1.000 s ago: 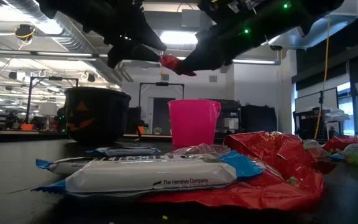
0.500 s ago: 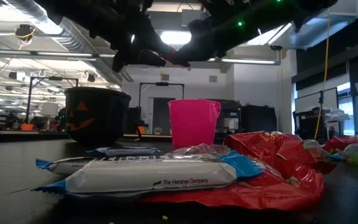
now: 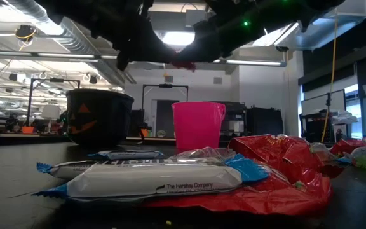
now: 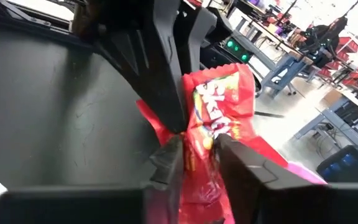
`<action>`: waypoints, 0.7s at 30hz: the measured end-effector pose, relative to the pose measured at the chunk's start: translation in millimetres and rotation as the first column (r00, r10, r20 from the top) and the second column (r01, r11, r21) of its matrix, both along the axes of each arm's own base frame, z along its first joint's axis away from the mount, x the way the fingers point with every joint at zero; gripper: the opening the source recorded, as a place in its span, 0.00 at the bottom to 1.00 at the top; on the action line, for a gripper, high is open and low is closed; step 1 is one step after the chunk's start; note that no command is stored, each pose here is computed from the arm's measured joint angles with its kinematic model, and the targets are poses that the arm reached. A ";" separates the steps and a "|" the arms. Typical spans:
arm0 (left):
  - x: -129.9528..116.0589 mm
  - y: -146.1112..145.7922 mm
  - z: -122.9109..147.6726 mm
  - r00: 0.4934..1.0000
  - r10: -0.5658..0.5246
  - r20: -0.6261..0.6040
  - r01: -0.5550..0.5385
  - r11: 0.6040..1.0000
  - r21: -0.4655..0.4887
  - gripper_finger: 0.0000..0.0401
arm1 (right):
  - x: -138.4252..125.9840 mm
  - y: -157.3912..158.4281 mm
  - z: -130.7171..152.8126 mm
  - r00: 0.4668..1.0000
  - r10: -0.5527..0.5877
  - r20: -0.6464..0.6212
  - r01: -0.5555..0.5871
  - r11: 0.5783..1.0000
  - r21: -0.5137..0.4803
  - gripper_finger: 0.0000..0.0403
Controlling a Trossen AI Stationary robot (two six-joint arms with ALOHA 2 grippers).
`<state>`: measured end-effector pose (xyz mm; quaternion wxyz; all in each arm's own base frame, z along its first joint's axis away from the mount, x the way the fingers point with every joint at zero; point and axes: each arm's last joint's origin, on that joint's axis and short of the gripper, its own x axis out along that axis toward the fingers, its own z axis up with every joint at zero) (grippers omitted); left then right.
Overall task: Organize candy in baskets
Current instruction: Put the red candy into the orange bucket
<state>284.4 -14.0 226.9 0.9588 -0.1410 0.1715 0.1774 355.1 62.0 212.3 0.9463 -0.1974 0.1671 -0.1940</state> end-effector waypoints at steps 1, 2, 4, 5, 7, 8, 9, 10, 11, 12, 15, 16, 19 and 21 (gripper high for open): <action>-0.7 -0.3 0.1 1.000 -0.003 -0.006 0.003 1.000 0.006 0.04 | 0.0 0.3 0.1 1.000 0.002 0.001 -0.002 1.000 0.001 0.30; -1.6 -0.3 0.5 1.000 -0.004 -0.011 0.004 1.000 0.008 0.02 | 0.0 0.3 0.2 1.000 0.002 0.001 -0.002 1.000 0.002 0.34; -5.1 0.0 3.4 1.000 -0.004 -0.017 0.004 1.000 0.008 0.02 | 0.0 0.3 0.2 1.000 0.001 0.003 -0.001 1.000 0.005 0.41; -7.3 0.2 5.1 1.000 -0.004 -0.022 0.004 1.000 0.008 0.02 | 0.0 0.3 0.4 1.000 0.001 0.004 -0.001 1.000 0.005 0.45; -13.0 0.7 8.4 0.999 -0.004 -0.041 0.005 1.000 0.010 0.03 | 0.0 0.5 0.4 1.000 0.002 0.004 -0.002 1.000 0.006 0.51; -16.7 0.5 10.4 0.999 -0.006 -0.052 0.006 1.000 0.009 0.03 | -0.3 1.6 0.4 1.000 0.005 0.003 -0.005 1.000 0.006 0.54; -21.6 -0.2 12.7 0.998 -0.009 -0.067 0.010 1.000 0.009 0.03 | -1.4 3.1 1.6 1.000 0.009 0.001 -0.009 1.000 0.005 0.57; -26.9 -1.1 15.5 0.997 -0.014 -0.082 0.015 1.000 0.010 0.03 | -2.3 3.0 2.9 1.000 0.007 0.000 -0.007 1.000 0.005 0.59; -31.9 -2.6 18.2 0.995 -0.023 -0.093 0.024 1.000 0.010 0.02 | -2.7 4.5 4.9 1.000 0.011 0.012 -0.011 1.000 0.008 0.60; -37.6 -4.4 21.3 0.994 -0.039 -0.103 0.040 0.999 0.005 0.01 | -3.8 5.7 7.4 1.000 0.013 0.019 -0.013 1.000 0.010 0.61; -55.4 -12.1 30.0 0.982 -0.134 -0.131 0.131 0.991 -0.028 0.01 | -6.5 8.6 11.2 1.000 0.008 0.024 -0.008 1.000 0.004 0.63; -61.8 -15.7 33.1 0.975 -0.177 -0.135 0.173 0.984 -0.045 0.01 | -7.9 8.2 12.7 1.000 0.007 0.016 -0.007 1.000 0.001 0.63; -78.7 -29.0 40.6 0.939 -0.316 -0.136 0.305 0.948 -0.092 0.01 | -9.3 7.3 12.7 1.000 0.003 0.003 -0.003 1.000 0.004 0.62; -88.0 -38.2 43.7 0.918 -0.376 -0.129 0.360 0.924 -0.132 0.01 | -9.7 6.8 11.0 1.000 0.000 -0.014 0.000 1.000 -0.001 0.61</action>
